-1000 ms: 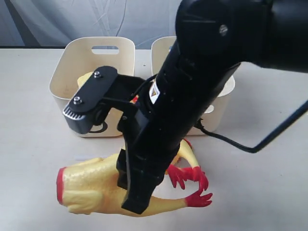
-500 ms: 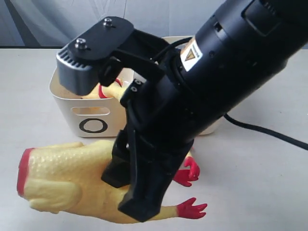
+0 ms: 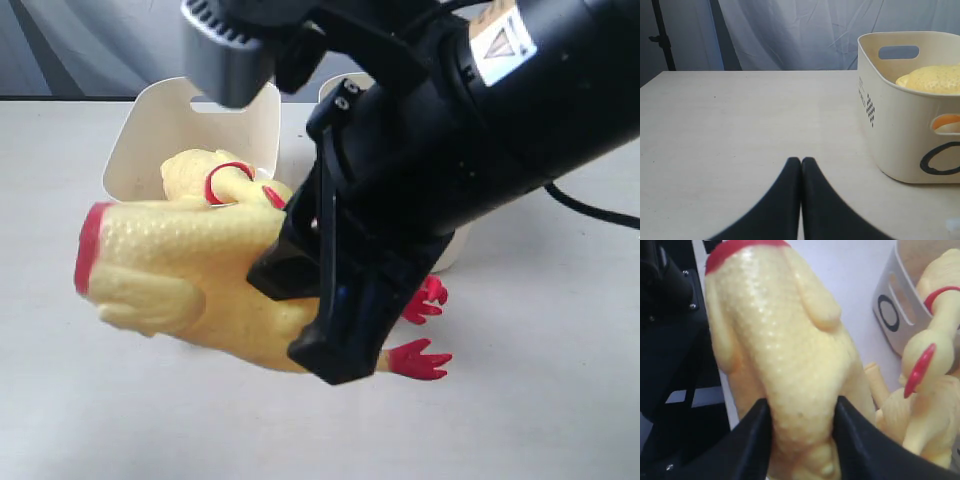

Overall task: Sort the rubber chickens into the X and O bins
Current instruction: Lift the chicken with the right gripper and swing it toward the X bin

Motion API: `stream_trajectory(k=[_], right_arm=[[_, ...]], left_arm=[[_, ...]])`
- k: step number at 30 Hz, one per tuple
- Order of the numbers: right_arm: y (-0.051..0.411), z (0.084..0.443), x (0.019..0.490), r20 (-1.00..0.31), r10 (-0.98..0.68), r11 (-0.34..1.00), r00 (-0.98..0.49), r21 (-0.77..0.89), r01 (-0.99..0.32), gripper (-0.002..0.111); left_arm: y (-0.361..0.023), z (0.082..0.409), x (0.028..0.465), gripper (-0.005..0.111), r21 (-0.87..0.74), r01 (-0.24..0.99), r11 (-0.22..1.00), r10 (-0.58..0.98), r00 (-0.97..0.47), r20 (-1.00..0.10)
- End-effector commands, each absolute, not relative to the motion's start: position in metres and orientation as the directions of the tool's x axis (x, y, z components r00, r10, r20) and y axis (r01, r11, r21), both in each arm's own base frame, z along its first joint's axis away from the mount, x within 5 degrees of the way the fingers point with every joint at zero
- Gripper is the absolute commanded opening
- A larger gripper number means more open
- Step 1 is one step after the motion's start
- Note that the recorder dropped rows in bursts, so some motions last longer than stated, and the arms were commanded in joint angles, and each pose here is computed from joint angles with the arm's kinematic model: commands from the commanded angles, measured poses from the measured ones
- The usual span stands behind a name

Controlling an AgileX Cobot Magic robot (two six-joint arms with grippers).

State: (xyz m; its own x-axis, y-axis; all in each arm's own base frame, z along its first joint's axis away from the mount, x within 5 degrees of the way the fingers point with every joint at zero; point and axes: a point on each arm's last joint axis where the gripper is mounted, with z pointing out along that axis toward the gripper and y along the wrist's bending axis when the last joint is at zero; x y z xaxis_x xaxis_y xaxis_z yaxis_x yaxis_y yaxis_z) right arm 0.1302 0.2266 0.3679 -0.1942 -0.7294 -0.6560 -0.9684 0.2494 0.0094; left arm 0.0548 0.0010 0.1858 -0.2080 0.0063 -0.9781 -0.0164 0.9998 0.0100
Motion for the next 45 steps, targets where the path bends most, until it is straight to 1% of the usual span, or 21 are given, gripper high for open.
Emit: stream_trajectory(k=[1, 7, 13, 18, 21, 24, 26, 30, 37, 45], right_arm=[[0.227, 0.377, 0.132, -0.717, -0.667, 0.283, -0.205, 0.010, -0.959, 0.021], [0.233, 0.381, 0.130, -0.762, -0.598, 0.291, -0.249, 0.083, -0.953, 0.021], [0.242, 0.374, 0.131, -0.747, -0.593, 0.287, -0.300, 0.151, -0.946, 0.021], [0.254, 0.361, 0.136, -0.716, -0.601, 0.288, -0.356, 0.221, -0.932, 0.021], [0.256, 0.361, 0.138, -0.734, -0.597, 0.274, -0.324, 0.192, -0.942, 0.021], [0.256, 0.367, 0.139, -0.768, -0.555, 0.287, -0.318, 0.182, -0.940, 0.021], [0.256, 0.370, 0.138, -0.780, -0.530, 0.289, -0.333, 0.203, -0.936, 0.021], [0.259, 0.373, 0.133, -0.790, -0.514, 0.239, -0.335, 0.243, -0.940, 0.021], [0.259, 0.354, 0.137, -0.689, -0.626, 0.276, -0.365, 0.242, -0.930, 0.021], [0.266, 0.340, 0.139, -0.625, -0.653, 0.296, -0.427, 0.309, -0.904, 0.021]], left_arm=[[0.001, 0.187, 0.055, 0.000, 0.009, -0.018, 1.000, 0.006, -0.196, -0.981], [0.001, 0.187, 0.055, 0.000, 0.009, -0.018, 1.000, 0.006, -0.196, -0.981], [0.001, 0.187, 0.055, 0.000, 0.009, -0.018, 1.000, 0.006, -0.196, -0.981], [0.001, 0.187, 0.055, 0.000, 0.009, -0.018, 1.000, 0.006, -0.196, -0.981], [0.001, 0.187, 0.055, 0.000, 0.009, -0.018, 1.000, 0.006, -0.196, -0.981], [0.001, 0.187, 0.055, 0.000, 0.009, -0.018, 1.000, 0.006, -0.196, -0.981], [0.001, 0.187, 0.055, 0.000, 0.009, -0.018, 1.000, 0.006, -0.196, -0.981], [0.001, 0.187, 0.055, 0.000, 0.009, -0.018, 1.000, 0.006, -0.196, -0.981], [0.001, 0.187, 0.055, 0.000, 0.009, -0.018, 1.000, 0.006, -0.196, -0.981], [0.001, 0.187, 0.055, 0.000, 0.009, -0.018, 1.000, 0.006, -0.196, -0.981]])
